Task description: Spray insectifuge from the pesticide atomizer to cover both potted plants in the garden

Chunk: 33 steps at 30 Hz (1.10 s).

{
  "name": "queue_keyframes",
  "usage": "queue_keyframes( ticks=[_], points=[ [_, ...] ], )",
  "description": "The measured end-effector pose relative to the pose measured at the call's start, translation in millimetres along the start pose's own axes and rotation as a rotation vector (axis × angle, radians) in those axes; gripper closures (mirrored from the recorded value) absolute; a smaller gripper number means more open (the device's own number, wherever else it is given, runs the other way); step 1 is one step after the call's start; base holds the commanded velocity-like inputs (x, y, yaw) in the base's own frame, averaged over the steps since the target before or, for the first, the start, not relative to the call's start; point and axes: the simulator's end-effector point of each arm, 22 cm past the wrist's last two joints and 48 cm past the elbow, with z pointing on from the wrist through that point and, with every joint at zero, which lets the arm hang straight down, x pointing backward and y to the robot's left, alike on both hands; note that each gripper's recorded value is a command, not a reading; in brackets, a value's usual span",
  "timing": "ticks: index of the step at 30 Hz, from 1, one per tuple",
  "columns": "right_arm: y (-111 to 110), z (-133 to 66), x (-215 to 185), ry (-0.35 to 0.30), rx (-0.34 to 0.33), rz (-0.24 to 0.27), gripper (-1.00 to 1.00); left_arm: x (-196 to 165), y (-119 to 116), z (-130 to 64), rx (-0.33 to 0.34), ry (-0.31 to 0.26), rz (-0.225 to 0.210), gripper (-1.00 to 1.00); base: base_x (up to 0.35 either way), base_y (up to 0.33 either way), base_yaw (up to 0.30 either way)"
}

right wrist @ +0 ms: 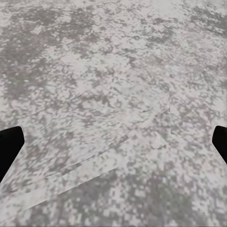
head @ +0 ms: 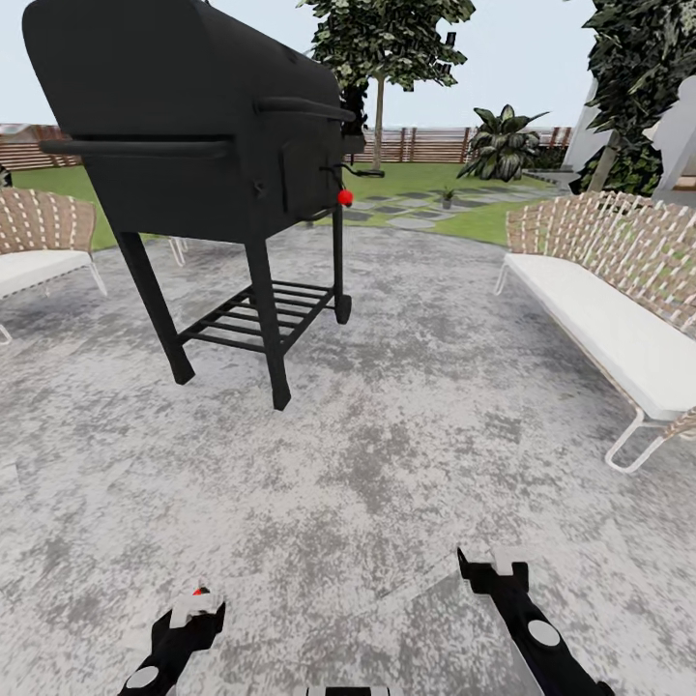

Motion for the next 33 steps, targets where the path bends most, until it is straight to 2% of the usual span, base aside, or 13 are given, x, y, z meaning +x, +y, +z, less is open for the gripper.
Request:
queue_keyframes(
  ticks=[3,9,12,19,33],
  points=[
    [0,-0.1,0,0.0,0.0,0.0,-1.0,0,0,-0.6,0.0,-0.007,0.001,-1.0,0.016,0.0,0.0],
    [1,-0.4,4,0.007,-0.002,0.0,-1.0,-23,4,-2.1,-0.004,-0.11,0.003,-1.0,0.004,0.0,0.0],
    [1,-0.4,4,0.008,-0.001,0.001,-1.0,-27,6,-2.4,-0.006,-0.128,0.005,-1.0,0.0,0.0,0.0],
    [3,2.9,22,0.041,-0.003,0.0,-1.0,-14,11,2.0,-0.013,-0.112,0.012,-1.0,0.0,0.0,0.021],
    [5,9.1,62,0.111,-0.006,-0.002,-1.0,26,13,10.7,-0.016,-0.04,0.024,-1.0,0.0,0.0,0.009]
  ],
)
